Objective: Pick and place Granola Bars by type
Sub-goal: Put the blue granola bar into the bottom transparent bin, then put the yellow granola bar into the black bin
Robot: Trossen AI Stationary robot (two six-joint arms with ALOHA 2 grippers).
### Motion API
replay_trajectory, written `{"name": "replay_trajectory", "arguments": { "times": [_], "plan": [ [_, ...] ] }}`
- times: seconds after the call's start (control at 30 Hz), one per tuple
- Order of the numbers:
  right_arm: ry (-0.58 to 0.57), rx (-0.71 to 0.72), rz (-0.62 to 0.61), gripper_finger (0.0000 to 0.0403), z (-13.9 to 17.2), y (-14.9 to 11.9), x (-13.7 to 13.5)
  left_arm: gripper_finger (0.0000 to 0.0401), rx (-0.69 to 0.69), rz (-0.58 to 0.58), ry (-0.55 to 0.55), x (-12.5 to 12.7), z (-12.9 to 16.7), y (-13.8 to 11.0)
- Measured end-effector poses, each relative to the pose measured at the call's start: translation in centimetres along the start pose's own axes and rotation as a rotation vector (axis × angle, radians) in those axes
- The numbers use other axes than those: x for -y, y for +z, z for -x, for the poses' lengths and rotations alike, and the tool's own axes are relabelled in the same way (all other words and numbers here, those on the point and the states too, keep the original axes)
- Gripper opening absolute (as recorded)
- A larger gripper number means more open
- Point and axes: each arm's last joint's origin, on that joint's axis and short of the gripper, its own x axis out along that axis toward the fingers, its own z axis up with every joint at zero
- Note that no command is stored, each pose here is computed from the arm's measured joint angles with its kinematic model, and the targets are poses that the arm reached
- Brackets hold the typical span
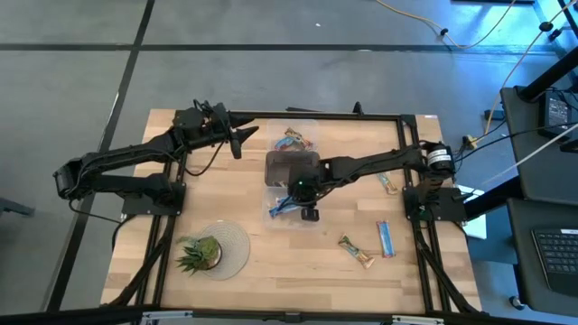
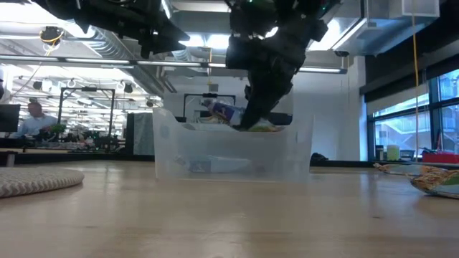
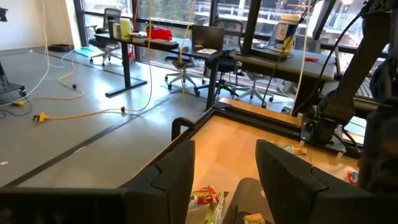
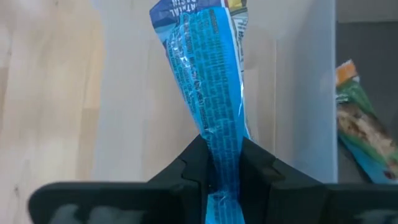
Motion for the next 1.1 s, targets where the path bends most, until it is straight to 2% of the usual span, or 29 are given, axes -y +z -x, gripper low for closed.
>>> {"name": "replay_trajectory", "arguments": {
  "times": [0.3,0.53,0.63,0.77,0.9,1.1],
  "plan": [
    [0.001,-0.022,0.002,0.0070,-0.8,-0.2,0.1,0.0162,-0.014,0.001,0.001,0.0,0.0,-0.1],
    [-0.008,-0.023,-0.018,0.0130,-0.8,-0.2,0.3,0.0164,-0.034,0.003,0.004,0.0,0.0,-0.3],
    [-0.014,-0.026,-0.062,0.0147,0.4,0.4,0.5,0.0162,-0.052,0.004,0.006,-0.1,0.0,-0.5],
    [-0.033,0.004,-0.117,0.0155,4.2,1.6,0.7,0.0163,-0.067,0.020,0.005,-0.1,0.0,-0.6],
    [-0.162,0.012,-0.257,0.0154,8.5,1.1,1.5,0.0164,-0.075,0.041,0.005,-0.1,0.0,-0.7],
    [-0.544,-0.037,-0.439,0.0154,15.1,-1.9,2.2,0.0162,-0.077,0.062,-0.012,0.0,0.0,-0.7]
  ]
}}
